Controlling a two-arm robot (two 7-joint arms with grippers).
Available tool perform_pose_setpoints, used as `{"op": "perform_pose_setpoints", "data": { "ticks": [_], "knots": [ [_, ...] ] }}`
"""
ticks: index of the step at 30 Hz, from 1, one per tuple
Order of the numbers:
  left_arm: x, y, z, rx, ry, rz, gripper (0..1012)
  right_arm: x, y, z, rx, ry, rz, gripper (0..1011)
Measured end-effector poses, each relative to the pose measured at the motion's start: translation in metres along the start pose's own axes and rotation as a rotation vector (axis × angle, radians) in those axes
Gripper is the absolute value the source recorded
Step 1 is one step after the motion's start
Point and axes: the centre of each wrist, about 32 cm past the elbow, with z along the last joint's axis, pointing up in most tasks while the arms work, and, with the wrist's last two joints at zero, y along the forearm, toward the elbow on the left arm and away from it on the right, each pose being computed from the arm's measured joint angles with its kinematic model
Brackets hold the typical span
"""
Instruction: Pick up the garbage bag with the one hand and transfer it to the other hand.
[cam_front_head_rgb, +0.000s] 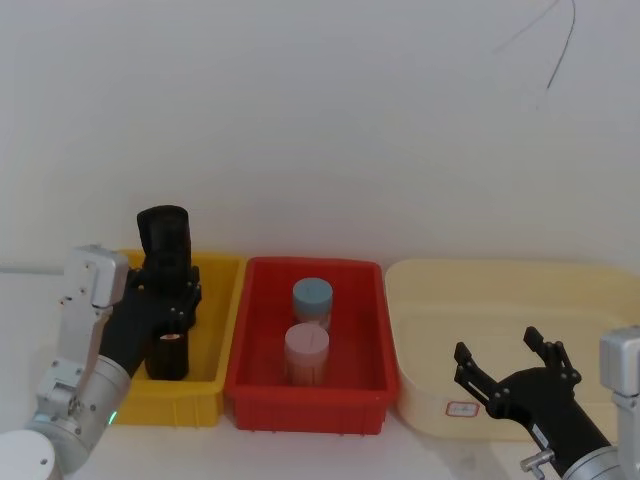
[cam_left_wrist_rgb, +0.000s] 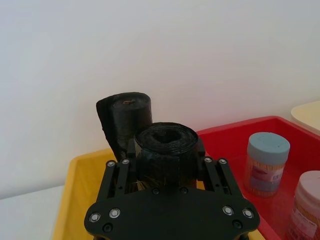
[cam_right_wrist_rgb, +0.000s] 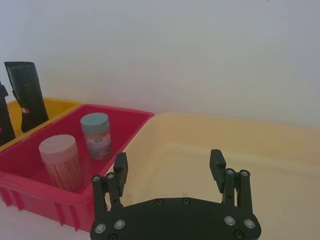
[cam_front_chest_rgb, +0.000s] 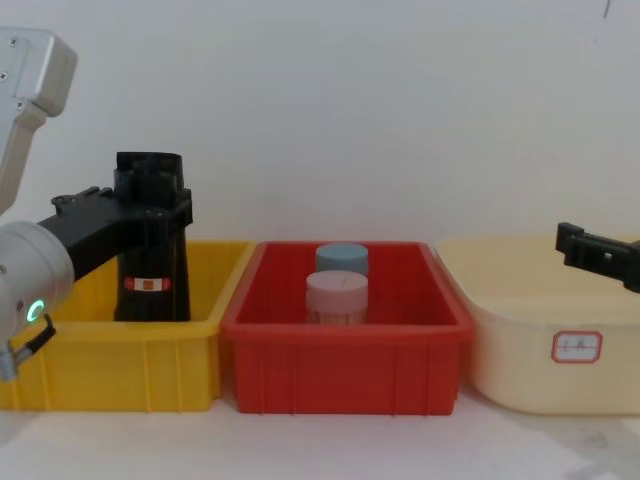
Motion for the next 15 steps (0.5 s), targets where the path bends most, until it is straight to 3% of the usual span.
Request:
{"op": "perform_pose_setpoints", "data": {
  "ticks": [8,15],
  "knots": [
    [-0.0004,-0.0022,0.0005,-0.022,0.010,0.009,546,0.000,0.000,0.000,0.000,0.000,0.000,1001],
    [-0.0005,-0.0055,0.0099,-0.061,-0.006,0.008,518,0.000,0.000,0.000,0.000,0.000,0.000,1001]
  ]
}}
